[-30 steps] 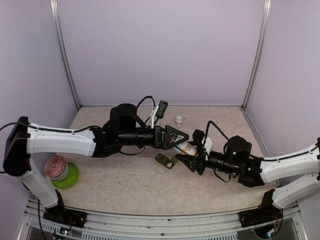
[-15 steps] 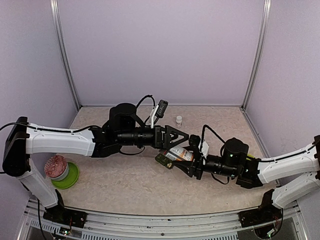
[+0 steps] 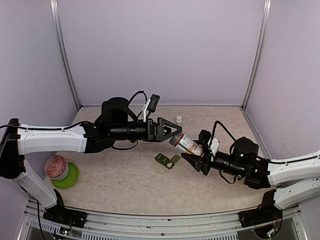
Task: Sort the pills into containers
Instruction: Screw the lid of the pill bottle onto the pill bottle.
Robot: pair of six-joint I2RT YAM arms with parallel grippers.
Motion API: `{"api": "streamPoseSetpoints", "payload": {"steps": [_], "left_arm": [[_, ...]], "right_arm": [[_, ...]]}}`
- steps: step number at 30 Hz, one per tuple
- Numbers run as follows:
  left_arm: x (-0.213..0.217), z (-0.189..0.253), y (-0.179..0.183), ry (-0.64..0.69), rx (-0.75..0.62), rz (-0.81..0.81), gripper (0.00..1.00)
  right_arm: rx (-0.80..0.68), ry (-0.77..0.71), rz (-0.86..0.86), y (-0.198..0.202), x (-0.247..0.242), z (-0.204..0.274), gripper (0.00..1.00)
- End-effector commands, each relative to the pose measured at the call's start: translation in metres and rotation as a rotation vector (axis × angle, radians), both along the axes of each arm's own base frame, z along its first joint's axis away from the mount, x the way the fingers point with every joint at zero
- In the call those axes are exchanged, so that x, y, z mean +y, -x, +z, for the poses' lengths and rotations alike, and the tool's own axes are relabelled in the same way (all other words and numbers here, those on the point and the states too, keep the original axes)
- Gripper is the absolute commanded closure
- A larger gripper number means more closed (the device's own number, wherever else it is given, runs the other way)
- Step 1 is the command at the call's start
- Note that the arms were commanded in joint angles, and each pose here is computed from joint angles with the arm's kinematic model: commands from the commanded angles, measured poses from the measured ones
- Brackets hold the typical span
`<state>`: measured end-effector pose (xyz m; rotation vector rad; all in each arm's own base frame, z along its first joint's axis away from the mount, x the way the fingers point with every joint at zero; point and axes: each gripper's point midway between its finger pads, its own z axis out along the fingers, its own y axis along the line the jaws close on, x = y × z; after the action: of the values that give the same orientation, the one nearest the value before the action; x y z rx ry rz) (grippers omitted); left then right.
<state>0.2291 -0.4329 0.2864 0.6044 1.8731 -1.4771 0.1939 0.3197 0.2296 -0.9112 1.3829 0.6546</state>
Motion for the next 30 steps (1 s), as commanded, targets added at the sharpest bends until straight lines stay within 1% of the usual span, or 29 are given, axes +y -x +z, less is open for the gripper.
{"api": "streamPoseSetpoints", "payload": {"steps": [1, 6, 8, 12, 23, 30], "left_arm": [[-0.004, -0.010, 0.005, -0.020, 0.034, -0.029, 0.01], [-0.008, -0.017, 0.006, -0.024, 0.041, -0.043, 0.01], [-0.011, -0.019, 0.008, -0.027, 0.044, -0.050, 0.01], [-0.017, -0.020, 0.009, -0.024, 0.041, -0.070, 0.01], [-0.018, -0.001, 0.011, 0.040, -0.010, -0.086, 0.01], [-0.021, 0.004, 0.016, 0.064, -0.015, -0.116, 0.01]], "right_arm": [[-0.045, -0.028, -0.059, -0.006, -0.007, 0.016, 0.77], [-0.042, -0.043, -0.122, -0.016, -0.012, 0.019, 0.77], [-0.040, -0.046, -0.118, -0.016, -0.011, 0.018, 0.77], [-0.031, -0.056, -0.098, -0.015, -0.006, 0.018, 0.77], [0.028, 0.016, -0.037, -0.015, 0.015, -0.008, 0.77], [0.073, 0.033, 0.057, -0.005, 0.032, -0.022, 0.77]]}}
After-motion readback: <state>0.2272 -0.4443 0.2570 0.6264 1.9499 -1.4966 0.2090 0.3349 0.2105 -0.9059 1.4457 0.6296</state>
